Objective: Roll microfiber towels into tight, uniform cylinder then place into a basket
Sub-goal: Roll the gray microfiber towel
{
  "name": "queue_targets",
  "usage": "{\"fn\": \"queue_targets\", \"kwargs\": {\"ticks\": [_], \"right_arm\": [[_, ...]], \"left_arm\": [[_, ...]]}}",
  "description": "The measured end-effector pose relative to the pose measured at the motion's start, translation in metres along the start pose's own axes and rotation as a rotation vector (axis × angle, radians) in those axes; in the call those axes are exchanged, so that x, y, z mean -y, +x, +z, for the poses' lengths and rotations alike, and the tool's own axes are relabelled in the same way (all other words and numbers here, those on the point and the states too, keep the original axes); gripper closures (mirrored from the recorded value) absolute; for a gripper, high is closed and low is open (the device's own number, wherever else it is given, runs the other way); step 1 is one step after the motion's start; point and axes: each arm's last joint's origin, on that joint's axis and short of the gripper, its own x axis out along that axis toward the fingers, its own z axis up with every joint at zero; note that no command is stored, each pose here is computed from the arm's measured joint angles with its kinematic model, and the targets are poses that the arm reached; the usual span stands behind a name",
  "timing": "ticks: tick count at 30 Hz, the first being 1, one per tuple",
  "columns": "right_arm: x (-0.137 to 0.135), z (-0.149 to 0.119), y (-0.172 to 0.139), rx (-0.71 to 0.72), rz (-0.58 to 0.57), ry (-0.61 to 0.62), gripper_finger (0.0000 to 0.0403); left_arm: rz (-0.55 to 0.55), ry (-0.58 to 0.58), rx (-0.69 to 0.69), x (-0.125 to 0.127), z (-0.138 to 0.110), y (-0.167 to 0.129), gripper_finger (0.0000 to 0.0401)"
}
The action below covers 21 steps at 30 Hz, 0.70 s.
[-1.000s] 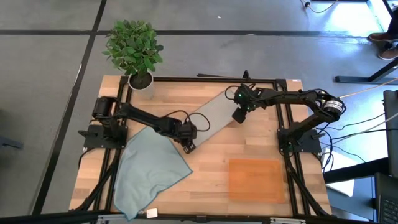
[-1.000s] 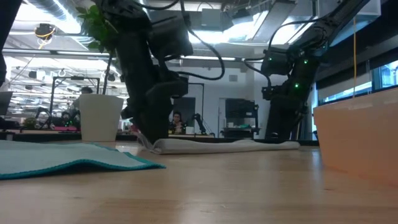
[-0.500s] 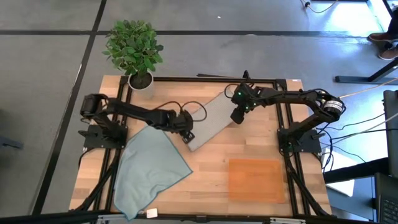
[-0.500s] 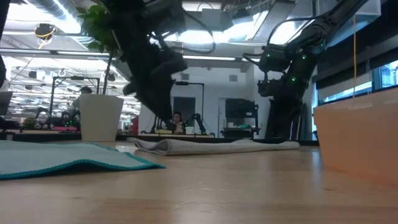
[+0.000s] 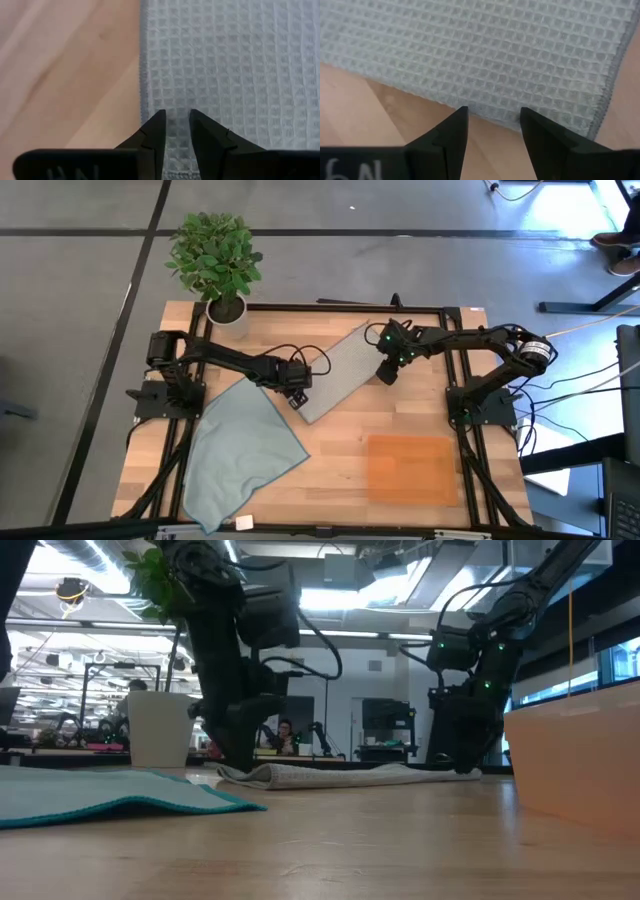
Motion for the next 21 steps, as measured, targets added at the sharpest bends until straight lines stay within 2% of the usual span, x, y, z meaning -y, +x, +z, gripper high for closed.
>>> {"fn": "queue_targets", "kwargs": {"ticks": [4, 8, 15, 21], "right_arm": [[0.004, -0.001, 0.005, 0.008, -0.057, 0.007, 0.0221], [0.008, 0.001, 0.009, 0.021, -0.068, 0.018, 0.0221], [0.016, 0.010, 0.010, 0.110, -0.081, 0.018, 0.0221], [0.018, 0.015, 0.001, 0.131, -0.072, 0.035, 0.0221]], "left_arm": [[-0.039, 0.017, -0.022, 0.007, -0.004, 0.000, 0.0321], [-0.080, 0.024, -0.035, 0.019, -0.012, -0.004, 0.0321], [-0.249, 0.084, -0.039, 0.046, -0.022, -0.009, 0.0321], [-0.279, 0.103, -0.015, 0.051, -0.022, -0.015, 0.0321]]}}
